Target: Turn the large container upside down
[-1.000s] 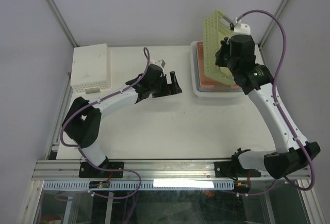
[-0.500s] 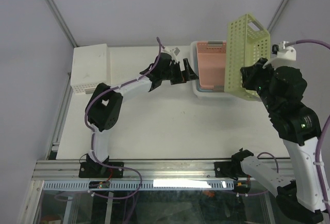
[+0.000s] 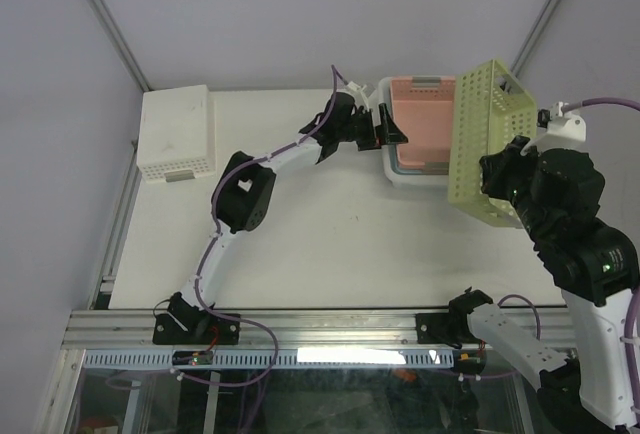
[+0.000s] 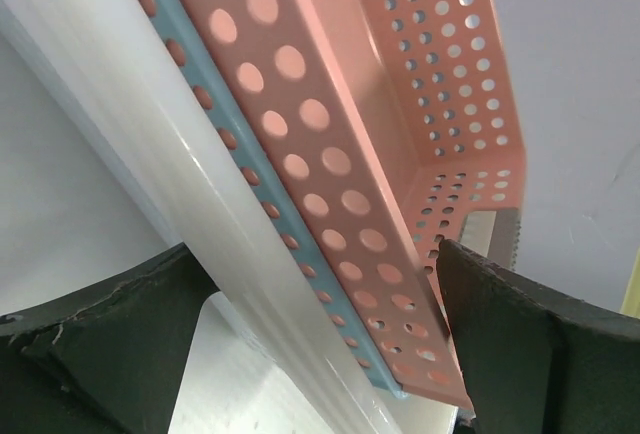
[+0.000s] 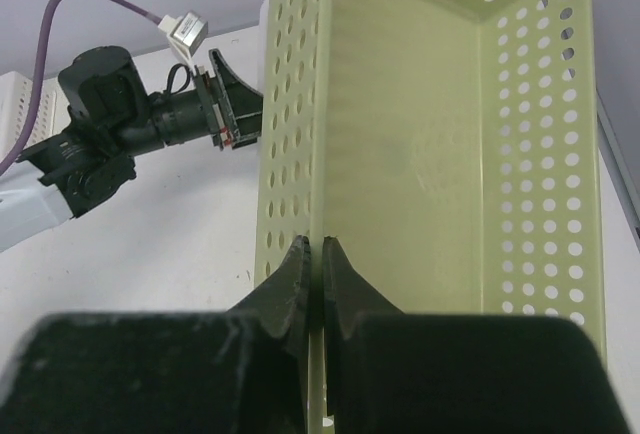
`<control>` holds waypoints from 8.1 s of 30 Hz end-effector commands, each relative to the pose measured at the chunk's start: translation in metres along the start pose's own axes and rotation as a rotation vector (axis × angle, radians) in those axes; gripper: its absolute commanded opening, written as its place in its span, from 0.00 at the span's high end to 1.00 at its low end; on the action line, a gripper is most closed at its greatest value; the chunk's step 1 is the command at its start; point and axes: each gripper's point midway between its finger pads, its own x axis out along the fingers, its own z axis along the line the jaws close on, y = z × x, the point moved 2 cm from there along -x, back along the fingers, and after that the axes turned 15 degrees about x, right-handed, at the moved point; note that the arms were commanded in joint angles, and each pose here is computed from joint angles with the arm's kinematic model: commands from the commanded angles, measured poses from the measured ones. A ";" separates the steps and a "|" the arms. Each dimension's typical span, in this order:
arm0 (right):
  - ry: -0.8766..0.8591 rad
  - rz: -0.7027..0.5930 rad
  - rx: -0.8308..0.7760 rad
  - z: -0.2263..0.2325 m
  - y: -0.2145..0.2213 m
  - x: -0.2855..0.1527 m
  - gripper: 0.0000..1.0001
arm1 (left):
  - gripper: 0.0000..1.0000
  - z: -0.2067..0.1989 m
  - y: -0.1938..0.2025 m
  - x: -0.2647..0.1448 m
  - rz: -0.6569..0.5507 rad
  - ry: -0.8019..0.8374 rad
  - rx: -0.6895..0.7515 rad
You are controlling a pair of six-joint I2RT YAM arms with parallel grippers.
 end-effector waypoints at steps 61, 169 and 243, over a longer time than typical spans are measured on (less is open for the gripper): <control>-0.613 0.655 1.133 0.101 0.215 0.145 1.00 | 0.01 -0.028 -0.061 -0.363 -0.391 -0.585 0.038; -0.061 0.296 0.418 -0.007 0.185 0.096 0.15 | 0.02 0.161 -0.083 -0.175 0.031 -1.446 0.430; -0.003 0.141 0.017 0.024 0.073 0.137 0.03 | 0.01 0.137 -0.006 -0.204 0.207 -1.089 0.235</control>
